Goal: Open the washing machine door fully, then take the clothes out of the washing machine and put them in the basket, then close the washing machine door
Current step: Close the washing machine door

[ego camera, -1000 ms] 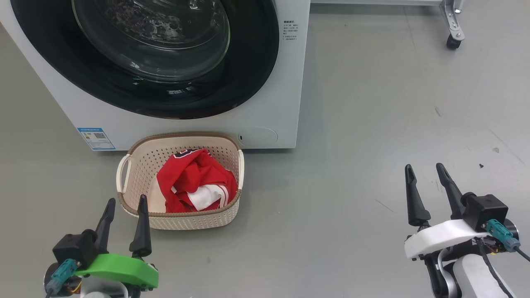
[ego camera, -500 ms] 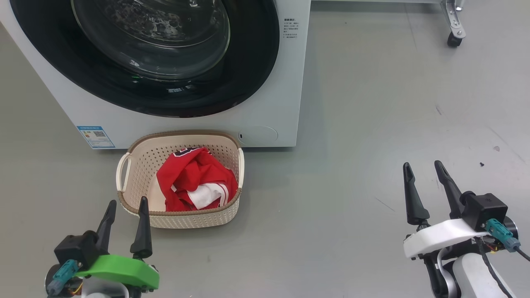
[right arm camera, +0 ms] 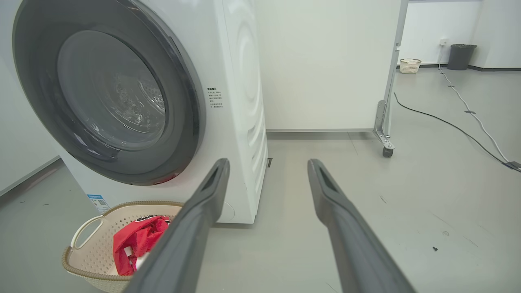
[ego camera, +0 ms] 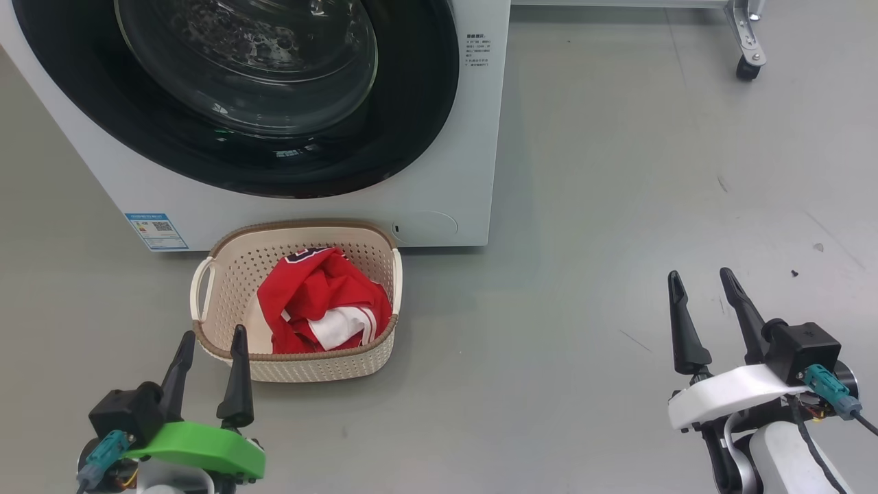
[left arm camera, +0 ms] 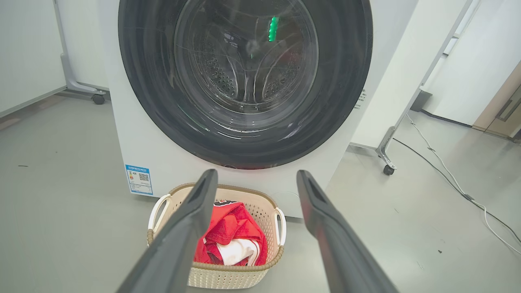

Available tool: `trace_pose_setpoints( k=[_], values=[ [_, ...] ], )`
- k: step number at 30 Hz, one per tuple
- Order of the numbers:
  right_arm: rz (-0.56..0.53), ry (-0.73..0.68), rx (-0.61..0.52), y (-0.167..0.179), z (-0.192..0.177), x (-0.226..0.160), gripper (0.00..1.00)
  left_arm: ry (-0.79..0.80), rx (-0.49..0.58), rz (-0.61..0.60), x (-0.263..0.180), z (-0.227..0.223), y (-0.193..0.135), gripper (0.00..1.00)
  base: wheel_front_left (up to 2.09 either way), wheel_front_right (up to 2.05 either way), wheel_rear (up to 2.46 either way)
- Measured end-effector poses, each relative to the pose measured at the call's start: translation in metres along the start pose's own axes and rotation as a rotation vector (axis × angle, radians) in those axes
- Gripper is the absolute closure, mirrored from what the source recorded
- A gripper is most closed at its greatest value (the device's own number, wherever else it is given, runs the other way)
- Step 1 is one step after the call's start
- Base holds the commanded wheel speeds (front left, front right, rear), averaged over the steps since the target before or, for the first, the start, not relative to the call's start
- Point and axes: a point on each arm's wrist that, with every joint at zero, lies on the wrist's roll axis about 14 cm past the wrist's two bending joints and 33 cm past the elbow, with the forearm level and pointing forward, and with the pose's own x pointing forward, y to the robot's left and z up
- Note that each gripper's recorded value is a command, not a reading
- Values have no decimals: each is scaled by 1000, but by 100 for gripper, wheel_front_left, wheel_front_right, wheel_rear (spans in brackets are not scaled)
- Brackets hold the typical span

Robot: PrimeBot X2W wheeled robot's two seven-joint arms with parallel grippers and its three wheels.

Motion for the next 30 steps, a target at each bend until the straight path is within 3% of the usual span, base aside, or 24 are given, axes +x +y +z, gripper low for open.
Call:
trace_pose_setpoints(
  k=[30],
  values=[
    [8, -9, -2, 4, 2, -5, 0, -1, -44, 7, -6, 0, -1, 0, 0, 0, 0]
  ],
)
